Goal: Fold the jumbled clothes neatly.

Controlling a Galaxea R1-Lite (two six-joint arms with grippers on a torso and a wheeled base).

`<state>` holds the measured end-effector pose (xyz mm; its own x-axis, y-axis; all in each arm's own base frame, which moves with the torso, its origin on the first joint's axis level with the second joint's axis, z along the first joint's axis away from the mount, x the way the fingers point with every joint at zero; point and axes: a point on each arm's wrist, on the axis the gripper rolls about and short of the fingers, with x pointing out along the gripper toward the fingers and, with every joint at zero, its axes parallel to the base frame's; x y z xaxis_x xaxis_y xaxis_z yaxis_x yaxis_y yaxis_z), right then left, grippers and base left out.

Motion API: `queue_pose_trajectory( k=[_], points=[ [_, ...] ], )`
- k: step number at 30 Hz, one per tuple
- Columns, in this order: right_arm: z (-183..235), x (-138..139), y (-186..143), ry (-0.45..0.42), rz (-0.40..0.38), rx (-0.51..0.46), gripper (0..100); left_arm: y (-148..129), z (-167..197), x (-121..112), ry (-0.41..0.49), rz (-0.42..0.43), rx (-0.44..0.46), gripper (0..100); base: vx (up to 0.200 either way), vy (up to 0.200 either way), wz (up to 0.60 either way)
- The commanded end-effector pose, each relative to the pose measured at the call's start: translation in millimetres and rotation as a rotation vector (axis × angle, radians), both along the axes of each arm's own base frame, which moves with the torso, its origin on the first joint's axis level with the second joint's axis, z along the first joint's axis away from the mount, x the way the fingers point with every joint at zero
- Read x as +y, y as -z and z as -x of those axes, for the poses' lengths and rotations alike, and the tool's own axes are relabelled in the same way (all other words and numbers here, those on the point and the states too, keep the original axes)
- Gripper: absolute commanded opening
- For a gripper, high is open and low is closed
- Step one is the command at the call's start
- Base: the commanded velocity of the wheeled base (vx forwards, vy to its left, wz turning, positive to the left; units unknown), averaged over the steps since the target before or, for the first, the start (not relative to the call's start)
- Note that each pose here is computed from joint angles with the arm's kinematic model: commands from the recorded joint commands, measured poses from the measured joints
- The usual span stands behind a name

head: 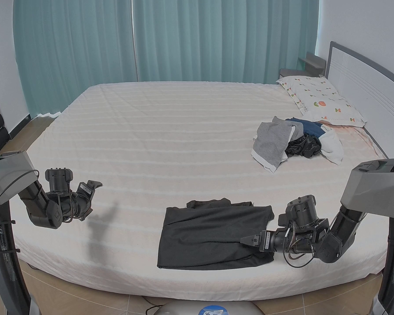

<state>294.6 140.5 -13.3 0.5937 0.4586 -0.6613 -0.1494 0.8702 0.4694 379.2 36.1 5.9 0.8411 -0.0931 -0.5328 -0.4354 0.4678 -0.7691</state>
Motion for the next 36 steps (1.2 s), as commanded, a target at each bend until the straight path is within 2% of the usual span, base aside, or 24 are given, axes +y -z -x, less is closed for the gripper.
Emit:
queue_pose_trajectory(
  k=[1, 8, 9, 14, 18, 25, 36],
  points=[
    [8, 4, 0, -0.022, 0.007, 0.008, 100, 0, 0, 0, 0.000, 0.000, 0.000, 100, 0.000, 0.000, 0.00],
    [13, 2, 3, -0.023, 0.018, 0.029, 100, 0, 0, 0, 0.000, 0.000, 0.000, 100, 0.000, 0.000, 0.00],
    [14, 1, 4, -0.021, 0.021, 0.035, 0, 0, 0, 0, 0.000, 0.000, 0.000, 100, 0.000, 0.000, 0.00],
    [17, -1, 10, -0.024, 0.046, 0.078, 0, 0, 0, 0, 0.000, 0.000, 0.000, 100, 0.000, 0.000, 0.00],
    [16, -5, -2, -0.014, 0.035, 0.053, 0, 0, 0, 0, 0.000, 0.001, 0.001, 100, 0.000, 0.000, 0.00],
    [31, -12, -10, -0.020, 0.051, 0.074, 0, 0, 0, 0, 0.000, 0.001, 0.001, 100, 0.000, 0.000, 0.00],
    [40, -20, -3, -0.070, 0.119, 0.082, 0, -1, 2, -4, 0.009, 0.000, 0.000, 100, 0.000, 0.000, 0.00]
  ],
)
